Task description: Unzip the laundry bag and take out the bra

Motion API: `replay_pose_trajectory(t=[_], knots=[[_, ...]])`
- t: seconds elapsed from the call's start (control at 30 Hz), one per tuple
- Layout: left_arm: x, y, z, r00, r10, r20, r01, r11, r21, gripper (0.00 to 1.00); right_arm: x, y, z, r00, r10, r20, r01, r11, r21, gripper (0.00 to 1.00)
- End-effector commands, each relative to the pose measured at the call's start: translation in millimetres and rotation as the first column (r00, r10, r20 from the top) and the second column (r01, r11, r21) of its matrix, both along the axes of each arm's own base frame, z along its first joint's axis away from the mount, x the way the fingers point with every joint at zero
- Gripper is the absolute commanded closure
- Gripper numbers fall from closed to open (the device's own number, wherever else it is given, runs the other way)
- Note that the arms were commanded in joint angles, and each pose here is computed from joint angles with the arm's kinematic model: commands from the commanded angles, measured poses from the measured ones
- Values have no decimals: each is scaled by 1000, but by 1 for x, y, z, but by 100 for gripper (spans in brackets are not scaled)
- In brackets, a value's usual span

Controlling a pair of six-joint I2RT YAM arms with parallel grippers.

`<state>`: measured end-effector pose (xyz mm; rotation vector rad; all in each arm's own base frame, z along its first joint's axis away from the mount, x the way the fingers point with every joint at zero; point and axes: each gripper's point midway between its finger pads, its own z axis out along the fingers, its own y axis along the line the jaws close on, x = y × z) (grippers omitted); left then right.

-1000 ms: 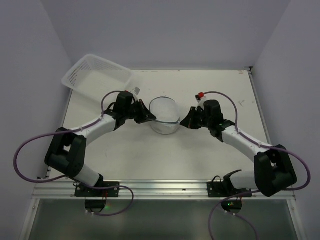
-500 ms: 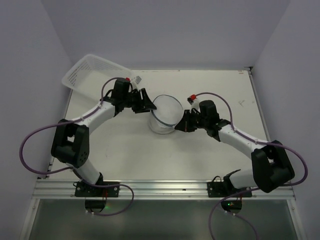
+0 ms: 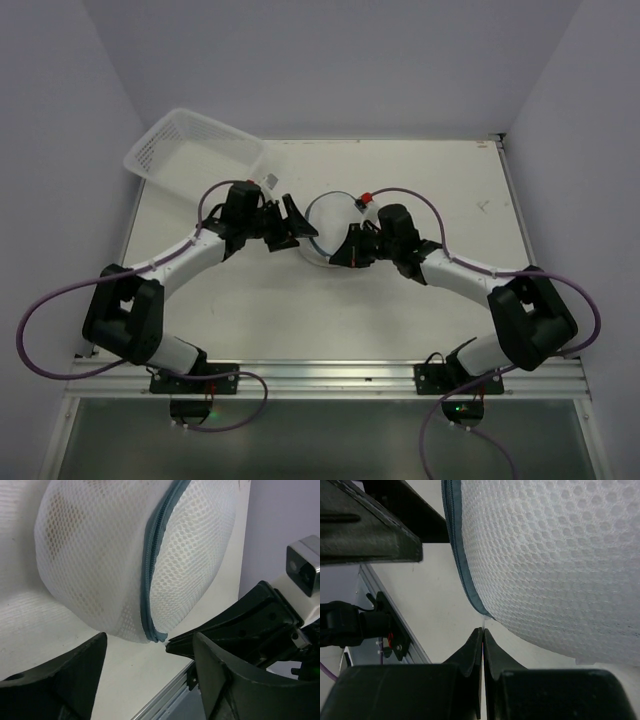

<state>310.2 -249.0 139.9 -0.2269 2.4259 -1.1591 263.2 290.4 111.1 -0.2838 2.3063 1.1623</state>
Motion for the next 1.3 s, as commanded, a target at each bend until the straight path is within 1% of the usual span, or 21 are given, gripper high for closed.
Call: replay_pose_trajectory(t=[0.0, 0.07, 0.1, 0.17, 0.2, 0.23, 0.27, 0.3, 0.43, 0.57, 0.67, 0.83, 0.87, 0.93, 0.97, 1.0, 1.03, 1.13, 1.17, 1.2, 1.27], knots=[[7, -16, 7, 999, 20, 36, -19, 999, -29, 30, 10, 13, 32, 996, 10, 87, -15, 998, 58, 100], [8, -24, 1, 999, 7, 34, -6, 1000, -18, 37, 7, 14, 34, 995, 19, 93, -24, 998, 56, 100], [13, -26, 0, 999, 16, 39, -16, 1000, -7, 46, 7, 13, 35, 995, 21, 97, -26, 998, 52, 100], [14, -29, -3, 999, 16, 38, -16, 1000, 2, 58, 4, 11, 34, 995, 21, 99, -26, 999, 44, 100], [15, -29, -4, 999, 17, 38, -17, 1000, 5, 73, 2, 10, 33, 995, 23, 99, -27, 999, 39, 100], [17, -28, -6, 999, 24, 38, -25, 1000, 9, 81, 1, 7, 31, 995, 20, 95, -23, 999, 29, 100], [17, -29, -6, 999, 24, 40, -25, 1000, 12, 96, -1, 4, 31, 995, 15, 94, -17, 1000, 20, 100], [18, -26, -7, 999, 36, 40, -36, 999, 22, 100, -1, 1, 30, 995, 10, 102, -11, 1000, 8, 100], [14, -19, -11, 998, 44, 37, -46, 998, 44, 100, -1, -24, 16, 993, -43, 112, 51, 996, -71, 100], [5, -11, -16, 997, 69, 22, -70, 997, 36, 100, 13, -73, -4, 984, -162, 75, 170, 980, -108, 100], [-4, -9, -21, 997, 78, 5, -78, 997, 11, 100, 17, -85, -3, 982, -171, 83, 179, 977, -113, 100], [-15, -14, -17, 996, 90, -11, -90, 993, -70, 100, 26, -77, 10, 988, -112, 110, 124, 986, -111, 100], [-18, -15, -16, 996, 94, -13, -94, 992, -82, 99, 27, -75, 12, 988, -105, 113, 117, 987, -106, 100], [-26, -15, -12, 993, 118, -3, -118, 987, -105, 91, 33, -74, 22, 986, -104, 132, 118, 988, -103, 100], [-28, -14, -10, 991, 132, -1, -131, 985, -112, 75, 33, -74, 25, 985, -108, 132, 122, 987, -101, 87], [-28, -13, 0, 988, 153, 34, -148, 980, -133, 66, 34, -74, 28, 984, -113, 137, 127, 987, -99, 80], [-35, -10, 0, 986, 161, 36, -154, 978, -143, 50, 36, -74, 35, 982, -121, 145, 135, 987, -92, 68], [-37, -1, 0, 982, 172, 75, -164, 980, -110, 27, 38, -76, 47, 977, -142, 162, 157, 984, -86, 52], [-35, 2, 2, 981, 172, 90, -164, 982, -92, 17, 37, -77, 50, 976, -145, 164, 161, 983, -86, 43], [-38, 5, 0, 982, 167, 82, -163, 985, -60, 15, 39, -78, 57, 971, -155, 183, 172, 982, -80, 40], [-32, 10, 7, 980, 155, 127, -153, 988, -24, 13, 42, -78, 71, 964, -160, 212, 177, 982, -66, 31]])
